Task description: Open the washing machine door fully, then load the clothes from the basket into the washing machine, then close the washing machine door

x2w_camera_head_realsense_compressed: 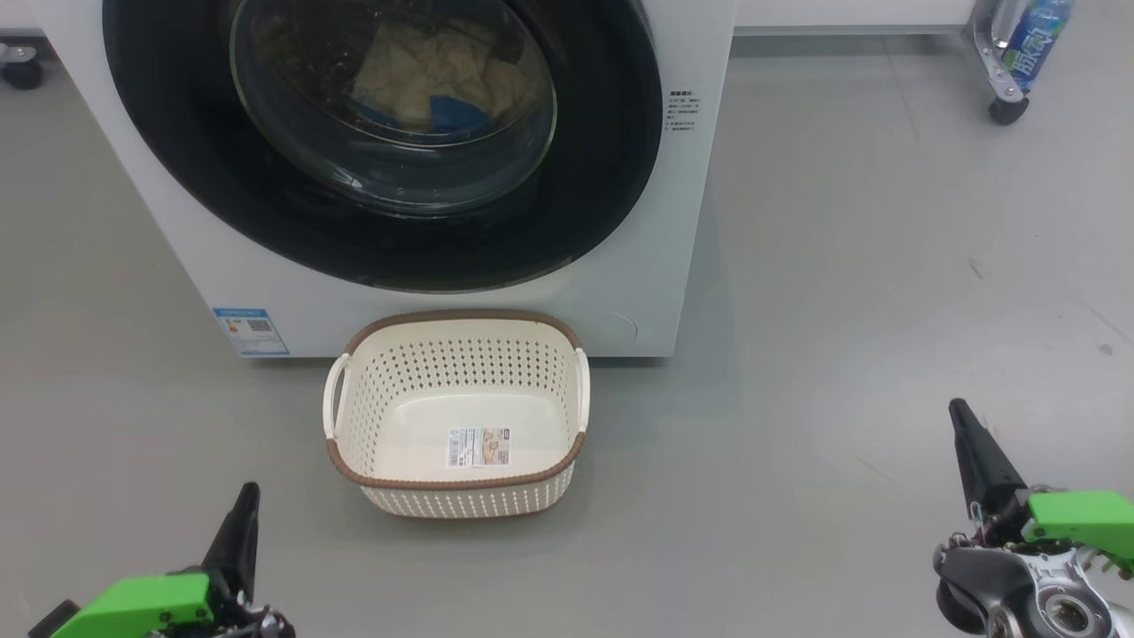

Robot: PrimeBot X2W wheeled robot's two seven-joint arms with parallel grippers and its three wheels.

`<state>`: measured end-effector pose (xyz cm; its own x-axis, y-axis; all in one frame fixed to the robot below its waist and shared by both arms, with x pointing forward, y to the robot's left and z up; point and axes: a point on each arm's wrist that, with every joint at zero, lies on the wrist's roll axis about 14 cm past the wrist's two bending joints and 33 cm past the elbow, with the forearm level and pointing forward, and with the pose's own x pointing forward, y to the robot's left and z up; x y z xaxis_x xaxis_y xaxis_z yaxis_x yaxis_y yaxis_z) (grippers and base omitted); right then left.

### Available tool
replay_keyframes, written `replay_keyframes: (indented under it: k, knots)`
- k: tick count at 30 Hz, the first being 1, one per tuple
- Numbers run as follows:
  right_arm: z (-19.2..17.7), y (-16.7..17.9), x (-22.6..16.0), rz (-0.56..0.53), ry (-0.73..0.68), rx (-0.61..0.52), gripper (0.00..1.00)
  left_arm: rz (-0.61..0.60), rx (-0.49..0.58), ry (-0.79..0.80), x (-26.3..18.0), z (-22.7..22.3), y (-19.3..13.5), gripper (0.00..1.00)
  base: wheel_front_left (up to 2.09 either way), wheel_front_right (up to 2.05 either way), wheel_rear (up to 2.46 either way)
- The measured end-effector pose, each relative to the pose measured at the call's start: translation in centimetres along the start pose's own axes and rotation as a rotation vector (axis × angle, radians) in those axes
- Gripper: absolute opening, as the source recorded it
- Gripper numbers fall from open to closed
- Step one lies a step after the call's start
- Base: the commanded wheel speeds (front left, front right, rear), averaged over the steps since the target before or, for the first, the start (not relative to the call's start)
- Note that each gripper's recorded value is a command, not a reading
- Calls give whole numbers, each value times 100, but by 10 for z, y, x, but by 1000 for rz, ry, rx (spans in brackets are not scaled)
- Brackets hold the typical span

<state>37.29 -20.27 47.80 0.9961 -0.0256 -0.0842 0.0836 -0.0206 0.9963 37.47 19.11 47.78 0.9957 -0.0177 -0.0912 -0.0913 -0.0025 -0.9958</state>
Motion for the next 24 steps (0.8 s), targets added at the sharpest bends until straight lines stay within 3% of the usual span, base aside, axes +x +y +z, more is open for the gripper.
replay_keyframes:
  k: [24]
  knots:
    - [2,-1,0,-2,0,2,0,0,0,0,0,0,0,0,0,0,0]
